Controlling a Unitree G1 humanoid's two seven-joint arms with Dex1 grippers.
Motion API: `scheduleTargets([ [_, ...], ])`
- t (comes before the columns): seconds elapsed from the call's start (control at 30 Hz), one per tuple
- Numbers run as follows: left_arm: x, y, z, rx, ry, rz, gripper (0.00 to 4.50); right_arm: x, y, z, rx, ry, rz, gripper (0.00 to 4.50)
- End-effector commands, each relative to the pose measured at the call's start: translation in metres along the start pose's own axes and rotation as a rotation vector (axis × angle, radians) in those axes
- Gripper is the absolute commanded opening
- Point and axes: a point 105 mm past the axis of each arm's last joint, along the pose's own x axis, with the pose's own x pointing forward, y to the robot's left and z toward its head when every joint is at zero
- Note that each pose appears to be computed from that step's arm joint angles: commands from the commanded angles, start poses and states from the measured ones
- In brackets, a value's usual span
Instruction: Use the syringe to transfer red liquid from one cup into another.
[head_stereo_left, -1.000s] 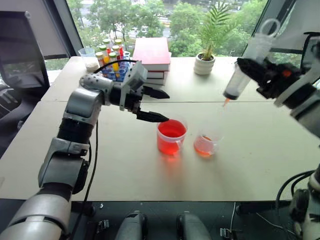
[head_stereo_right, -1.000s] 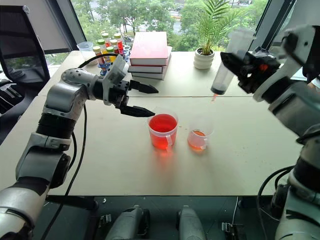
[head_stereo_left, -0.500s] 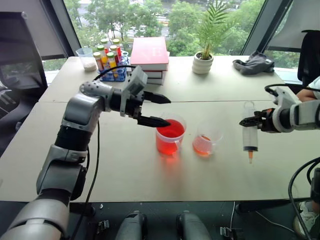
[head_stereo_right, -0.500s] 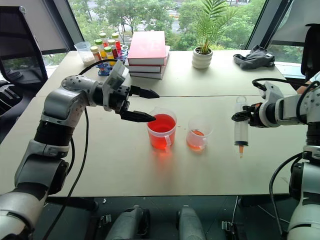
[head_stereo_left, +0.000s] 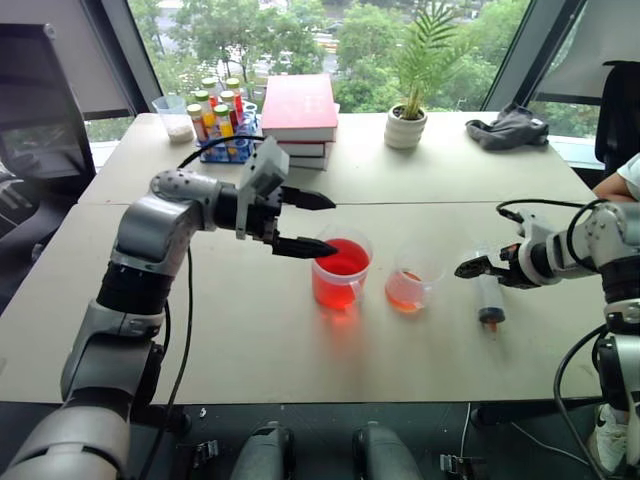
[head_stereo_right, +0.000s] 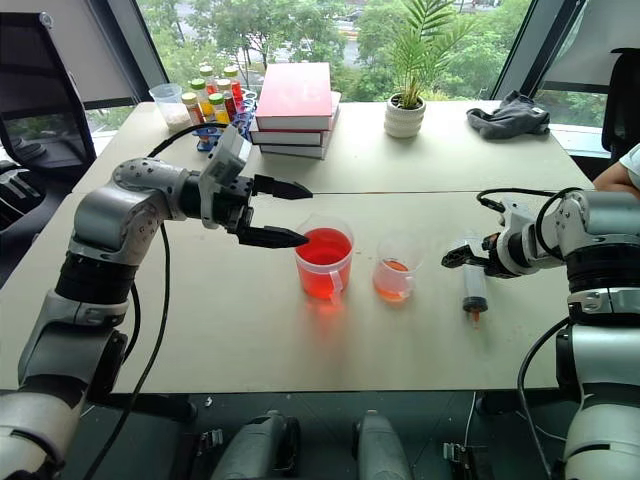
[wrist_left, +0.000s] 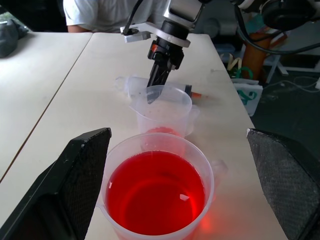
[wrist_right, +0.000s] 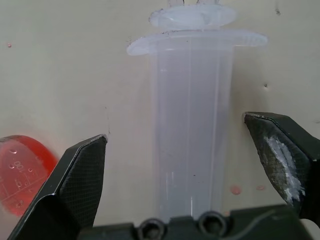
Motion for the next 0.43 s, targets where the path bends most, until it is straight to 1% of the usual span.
scheduleTargets([
  [0.03,-0.002,-0.004,0.012,0.043,-0.025,-0.007,4.5,-0.033,0.001,0.02,-0.082,-0.113,-0.005,4.48],
  [0.07,-0.003,-0.005,0.012,0.043,-0.025,-0.008,4.5,-0.048,0.0,0.028,-0.17,-0.181,-0.028,4.48],
  [0.1,-0.003,-0.005,0.012,0.041,-0.024,-0.009,4.5,-0.064,0.007,0.033,-0.244,-0.242,-0.005,4.48],
  [0.2,-0.006,-0.007,0.01,0.033,-0.019,-0.01,4.5,-0.104,0.034,0.032,-0.451,-0.349,0.097,4.48],
  [0.3,-0.009,-0.009,0.009,0.028,-0.013,-0.007,4.5,-0.137,0.06,0.014,-0.668,-0.412,0.2,4.48],
  [0.43,-0.014,-0.008,0.006,-0.001,-0.005,0.009,4.5,-0.157,0.076,-0.013,-0.79,-0.419,0.274,4.48],
])
